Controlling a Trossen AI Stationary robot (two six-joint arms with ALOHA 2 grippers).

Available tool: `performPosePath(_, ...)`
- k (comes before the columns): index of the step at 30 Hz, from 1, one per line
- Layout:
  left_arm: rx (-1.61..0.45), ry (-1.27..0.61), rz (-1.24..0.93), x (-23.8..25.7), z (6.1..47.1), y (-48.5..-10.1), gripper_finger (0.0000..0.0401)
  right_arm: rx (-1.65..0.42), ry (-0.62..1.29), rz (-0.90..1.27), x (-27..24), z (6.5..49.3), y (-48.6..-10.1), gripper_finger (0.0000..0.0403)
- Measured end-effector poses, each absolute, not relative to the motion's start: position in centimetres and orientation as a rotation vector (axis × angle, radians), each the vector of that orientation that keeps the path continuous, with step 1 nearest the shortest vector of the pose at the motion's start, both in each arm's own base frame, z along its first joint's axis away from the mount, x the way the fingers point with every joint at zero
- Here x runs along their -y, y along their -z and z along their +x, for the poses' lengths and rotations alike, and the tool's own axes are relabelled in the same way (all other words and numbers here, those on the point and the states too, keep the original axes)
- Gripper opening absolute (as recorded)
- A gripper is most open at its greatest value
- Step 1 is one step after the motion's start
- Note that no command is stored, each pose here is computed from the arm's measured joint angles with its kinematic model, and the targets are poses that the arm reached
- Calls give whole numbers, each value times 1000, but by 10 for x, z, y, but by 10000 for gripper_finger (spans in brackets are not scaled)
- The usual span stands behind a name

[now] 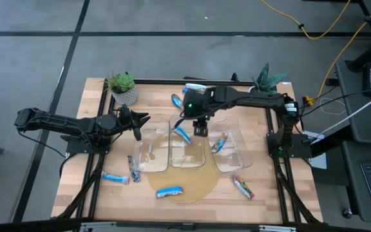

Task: Pick and place Granola Bars by type
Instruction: Put the yellow granola bar into the right transparent bin

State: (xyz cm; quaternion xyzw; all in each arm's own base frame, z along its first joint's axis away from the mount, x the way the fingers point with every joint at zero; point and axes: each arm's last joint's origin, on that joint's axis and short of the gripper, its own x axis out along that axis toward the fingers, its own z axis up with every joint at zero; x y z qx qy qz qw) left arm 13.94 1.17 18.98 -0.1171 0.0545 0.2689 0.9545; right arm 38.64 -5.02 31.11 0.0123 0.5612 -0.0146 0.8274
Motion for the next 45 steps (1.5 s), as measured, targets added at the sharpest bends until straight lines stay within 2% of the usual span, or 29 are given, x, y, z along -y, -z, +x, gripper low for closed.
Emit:
performPosePath(10,-111,-546,-237,-12,139,-190,88,-1127,12,-64,116,355,-336,174)
performPosePath(15,-111,-547,-237,-12,139,-190,88,-1097,-23,2,152,339,-337,174)
performPosePath(29,-111,-546,-238,-12,139,-190,88,-1105,33,-51,212,304,-337,174)
performPosePath(39,-111,-546,-237,-12,139,-190,88,-927,117,-116,243,303,-344,174)
performPosePath(45,-111,-546,-237,-12,139,-190,88,-947,129,-61,258,312,-323,176)
